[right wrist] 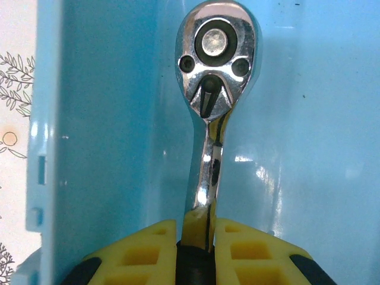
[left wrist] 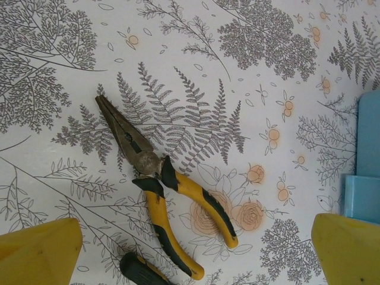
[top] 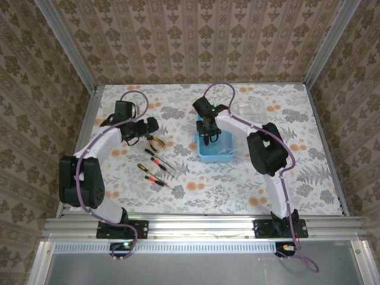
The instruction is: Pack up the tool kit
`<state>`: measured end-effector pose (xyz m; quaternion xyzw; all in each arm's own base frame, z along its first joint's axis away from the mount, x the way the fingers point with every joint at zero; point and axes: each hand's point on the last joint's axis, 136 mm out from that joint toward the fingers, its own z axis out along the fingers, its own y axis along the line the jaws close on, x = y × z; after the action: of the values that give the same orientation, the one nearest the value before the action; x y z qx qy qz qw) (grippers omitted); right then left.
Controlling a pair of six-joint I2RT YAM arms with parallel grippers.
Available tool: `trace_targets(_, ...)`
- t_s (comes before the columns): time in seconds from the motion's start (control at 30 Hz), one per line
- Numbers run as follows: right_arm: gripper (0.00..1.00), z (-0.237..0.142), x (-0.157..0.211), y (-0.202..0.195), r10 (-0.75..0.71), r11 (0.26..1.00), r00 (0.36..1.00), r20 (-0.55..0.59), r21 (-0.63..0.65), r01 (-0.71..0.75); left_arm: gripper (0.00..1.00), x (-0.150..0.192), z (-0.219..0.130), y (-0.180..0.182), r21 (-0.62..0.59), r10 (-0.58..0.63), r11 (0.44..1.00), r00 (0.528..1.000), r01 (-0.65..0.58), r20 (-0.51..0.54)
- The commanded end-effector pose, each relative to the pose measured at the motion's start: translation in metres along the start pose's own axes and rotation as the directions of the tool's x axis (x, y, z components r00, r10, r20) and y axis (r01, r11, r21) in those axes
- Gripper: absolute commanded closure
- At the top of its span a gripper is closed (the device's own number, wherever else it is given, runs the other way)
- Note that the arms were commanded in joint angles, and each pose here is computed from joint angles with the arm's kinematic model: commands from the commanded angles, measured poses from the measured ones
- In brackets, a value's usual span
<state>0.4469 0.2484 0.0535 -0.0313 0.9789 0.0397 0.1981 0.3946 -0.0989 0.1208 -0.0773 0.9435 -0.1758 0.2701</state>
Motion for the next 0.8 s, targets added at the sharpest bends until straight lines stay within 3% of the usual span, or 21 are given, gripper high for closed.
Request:
trace_targets(0.0, 0.81, -0.003, -0.008, 0.002, 0.001, 1.000, 0.999, 0.033, 0.000, -0.001, 0.00, 0.003, 0.002, 0.012, -0.040, 0.006, 0.999, 1.000, -0.007, -0.019)
trace_targets(0.23, 0.70, -0.022, -0.018, 0.004, -0.020, 1.000, 0.998, 0.065, -0.016, 0.022, 0.00, 0.006, 0.004, 0.022, -0.076, -0.005, 0.997, 0.999, 0.002, -0.041)
trace_targets(0.6, 0.66, -0.063, -0.032, 0.005, -0.054, 0.997, 0.989, 0.134, -0.039, 0.060, 0.00, 0.003, 0.011, 0.024, -0.093, 0.011, 0.995, 0.998, -0.017, -0.064)
trace_targets(0.77, 0.47, -0.093, -0.034, 0.001, -0.084, 0.995, 0.980, 0.183, -0.038, 0.092, 0.10, -0.002, 0.020, 0.038, -0.174, 0.031, 0.984, 0.995, -0.047, -0.094)
